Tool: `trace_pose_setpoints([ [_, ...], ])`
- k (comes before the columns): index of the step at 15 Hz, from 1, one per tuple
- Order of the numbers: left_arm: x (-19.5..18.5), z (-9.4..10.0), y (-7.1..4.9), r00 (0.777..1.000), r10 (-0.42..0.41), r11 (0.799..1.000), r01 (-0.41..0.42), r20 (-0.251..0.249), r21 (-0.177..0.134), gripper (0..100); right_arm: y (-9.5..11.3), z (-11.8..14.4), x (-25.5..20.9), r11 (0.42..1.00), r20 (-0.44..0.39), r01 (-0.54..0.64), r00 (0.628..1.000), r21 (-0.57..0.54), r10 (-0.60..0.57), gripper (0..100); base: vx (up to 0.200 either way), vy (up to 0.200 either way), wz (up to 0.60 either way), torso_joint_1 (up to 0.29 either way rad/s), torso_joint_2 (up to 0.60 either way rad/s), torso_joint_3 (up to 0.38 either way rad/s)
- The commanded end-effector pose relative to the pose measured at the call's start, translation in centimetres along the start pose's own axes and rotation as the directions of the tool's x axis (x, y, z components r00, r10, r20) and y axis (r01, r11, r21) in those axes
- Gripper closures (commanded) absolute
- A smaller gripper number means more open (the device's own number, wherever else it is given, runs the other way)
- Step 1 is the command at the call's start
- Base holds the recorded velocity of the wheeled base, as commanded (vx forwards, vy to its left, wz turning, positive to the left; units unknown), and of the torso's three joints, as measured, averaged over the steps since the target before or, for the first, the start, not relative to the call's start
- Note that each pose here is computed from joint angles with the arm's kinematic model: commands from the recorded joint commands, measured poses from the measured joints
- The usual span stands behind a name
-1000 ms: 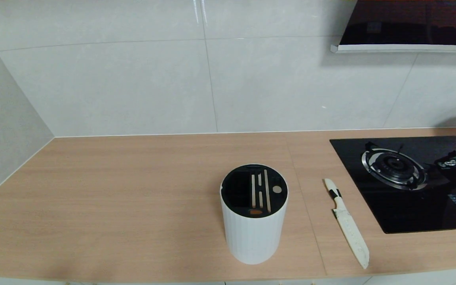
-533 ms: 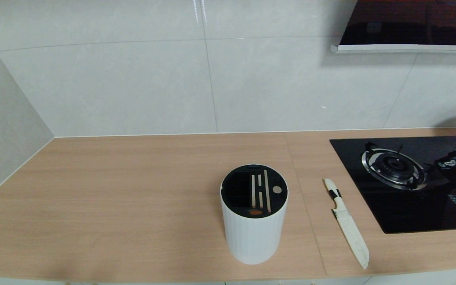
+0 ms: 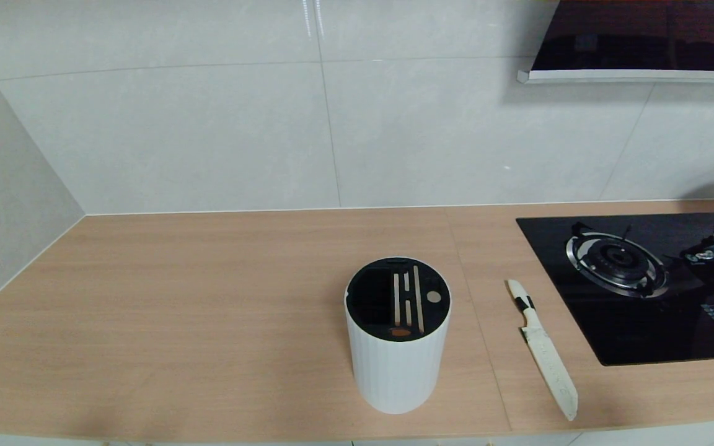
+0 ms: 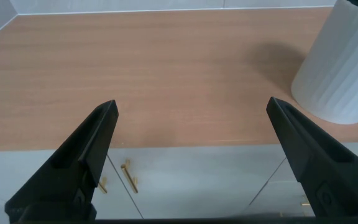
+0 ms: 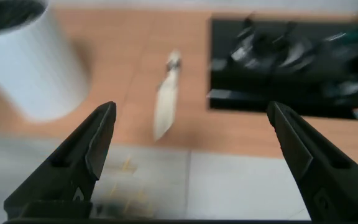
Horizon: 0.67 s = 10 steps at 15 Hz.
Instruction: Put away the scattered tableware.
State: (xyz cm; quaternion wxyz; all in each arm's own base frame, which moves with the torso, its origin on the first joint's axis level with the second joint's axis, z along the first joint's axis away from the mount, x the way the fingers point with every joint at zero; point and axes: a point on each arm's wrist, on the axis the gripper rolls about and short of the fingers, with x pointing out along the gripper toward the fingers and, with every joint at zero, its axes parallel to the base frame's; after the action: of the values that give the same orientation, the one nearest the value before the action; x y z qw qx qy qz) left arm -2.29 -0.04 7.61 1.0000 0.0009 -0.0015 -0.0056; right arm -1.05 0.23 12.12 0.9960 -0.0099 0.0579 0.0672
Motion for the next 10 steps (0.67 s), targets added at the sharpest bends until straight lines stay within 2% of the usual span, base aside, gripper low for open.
trace_pose_setpoints([
  [1, 0.0, 0.0, 0.0, 1.000, 0.001, 1.000, -0.001, -0.001, 0.000, 0, -0.1, 2.5, 5.3, 0.988, -0.327, -0.147, 0.932, 0.048, 0.155, 0, 0.000, 0.000, 0.00, 0.000, 0.00, 0.000],
  [2, 0.0, 0.0, 0.0, 1.000, 0.001, 1.000, -0.001, -0.001, 0.000, 0, 0.0, 2.8, 6.4, 0.983, -0.374, -0.178, 0.909, 0.053, 0.185, 0, 0.000, 0.000, 0.00, 0.000, 0.00, 0.000],
  [3, 0.0, 0.0, 0.0, 1.000, 0.001, 1.000, -0.001, -0.001, 0.000, 0, 0.4, 3.2, 8.4, 0.973, -0.442, -0.223, 0.868, 0.062, 0.226, 0, 0.000, 0.000, 0.00, 0.000, 0.00, 0.000],
  [5, 0.0, 0.0, 0.0, 1.000, 0.001, 1.000, -0.001, -0.001, 0.000, 0, 1.4, 3.2, 12.3, 0.959, -0.500, -0.276, 0.822, 0.070, 0.273, 0, 0.000, 0.000, 0.00, 0.000, 0.00, 0.000],
  [6, 0.0, 0.0, 0.0, 1.000, 0.001, 1.000, -0.001, -0.001, 0.000, 0, 1.8, 2.8, 14.6, 0.961, -0.514, -0.269, 0.817, 0.064, 0.263, 0, 0.000, 0.000, 0.00, 0.000, 0.00, 0.000],
  [10, 0.0, 0.0, 0.0, 1.000, 0.001, 1.000, -0.001, -0.001, 0.000, 0, 2.5, 0.6, 21.3, 0.978, -0.515, -0.209, 0.836, 0.021, 0.190, 0, 0.000, 0.000, 0.00, 0.000, 0.00, 0.000],
])
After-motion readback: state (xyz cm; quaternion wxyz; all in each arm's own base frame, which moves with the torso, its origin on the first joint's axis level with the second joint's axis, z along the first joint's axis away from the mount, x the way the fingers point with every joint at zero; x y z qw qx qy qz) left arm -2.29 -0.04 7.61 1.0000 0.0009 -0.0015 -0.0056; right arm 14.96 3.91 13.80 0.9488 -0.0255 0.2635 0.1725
